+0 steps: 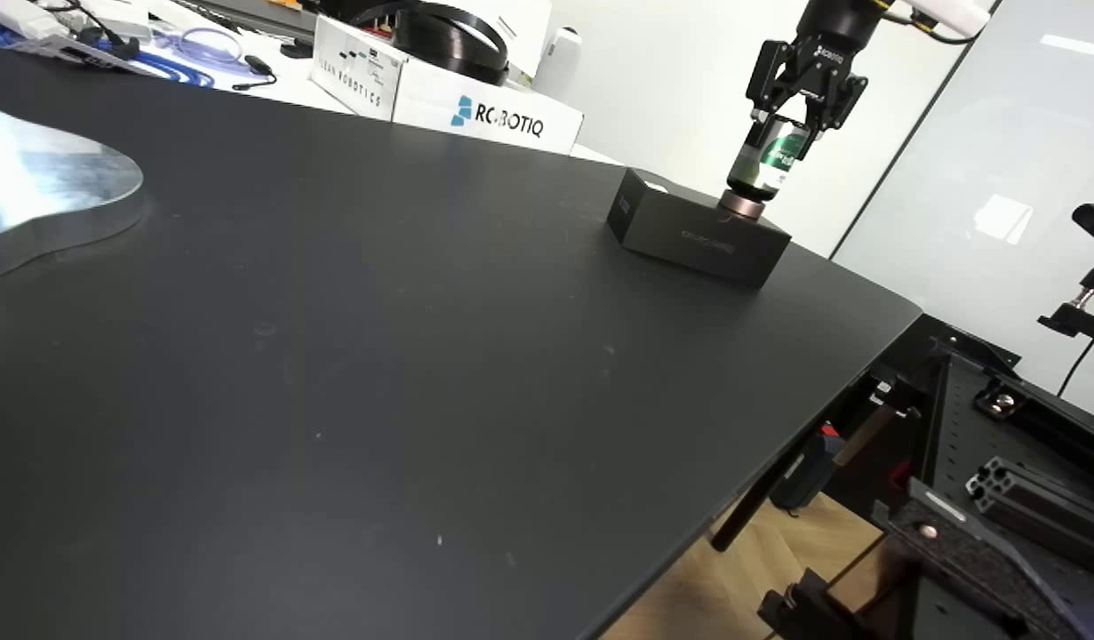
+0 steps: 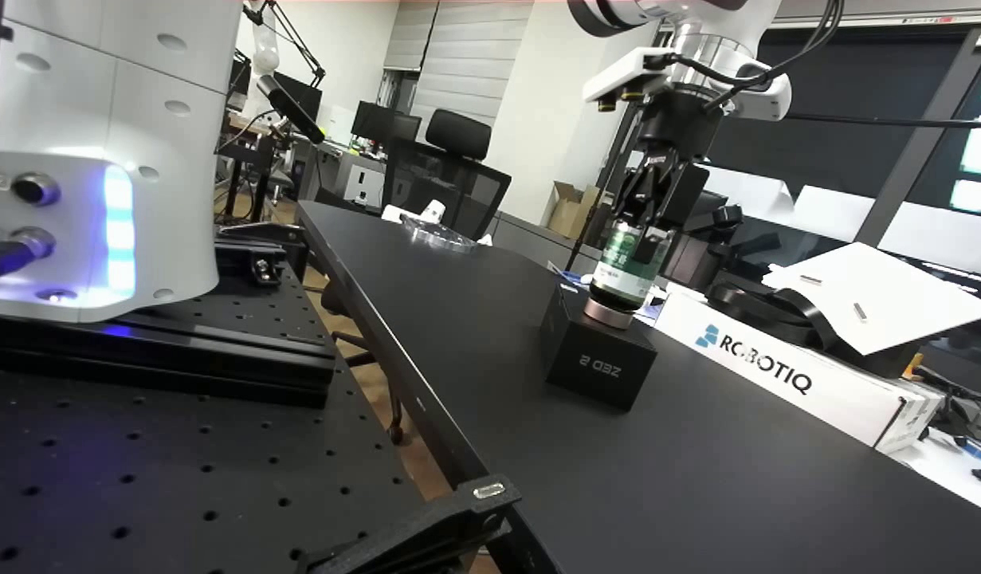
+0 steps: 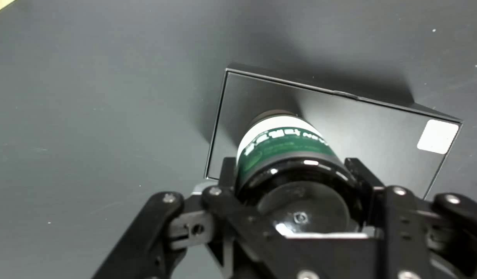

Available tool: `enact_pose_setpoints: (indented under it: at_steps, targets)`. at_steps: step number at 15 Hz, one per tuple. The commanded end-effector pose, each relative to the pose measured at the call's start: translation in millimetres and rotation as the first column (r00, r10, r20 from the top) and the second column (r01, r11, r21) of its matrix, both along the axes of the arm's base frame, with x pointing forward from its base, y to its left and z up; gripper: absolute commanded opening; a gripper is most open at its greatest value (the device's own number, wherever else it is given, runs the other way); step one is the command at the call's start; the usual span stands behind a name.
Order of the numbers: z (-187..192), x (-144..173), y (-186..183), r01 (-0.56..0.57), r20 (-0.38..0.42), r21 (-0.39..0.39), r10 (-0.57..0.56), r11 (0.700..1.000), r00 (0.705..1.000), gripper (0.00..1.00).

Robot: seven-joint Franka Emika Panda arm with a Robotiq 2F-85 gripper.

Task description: Take the bottle on the box and put it on the table

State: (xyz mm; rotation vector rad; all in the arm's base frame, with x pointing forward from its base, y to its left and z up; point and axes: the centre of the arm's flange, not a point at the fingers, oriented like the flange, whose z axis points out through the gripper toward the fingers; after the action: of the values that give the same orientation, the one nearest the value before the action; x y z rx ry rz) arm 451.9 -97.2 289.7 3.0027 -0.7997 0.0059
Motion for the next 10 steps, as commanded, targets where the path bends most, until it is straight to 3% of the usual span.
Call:
enact_pose_setpoints:
  at_steps: [1,7,10]
  targets:
    - [15,3,3,0.01,0.039,-0.002,-0.01,1.0,0.999,0.44]
    - [61,7,21,-0.028,0.124,0.003,0.027,1.0,0.992,0.44]
    - [85,7,49,-0.088,0.171,-0.013,0.088,0.996,0.981,0.44]
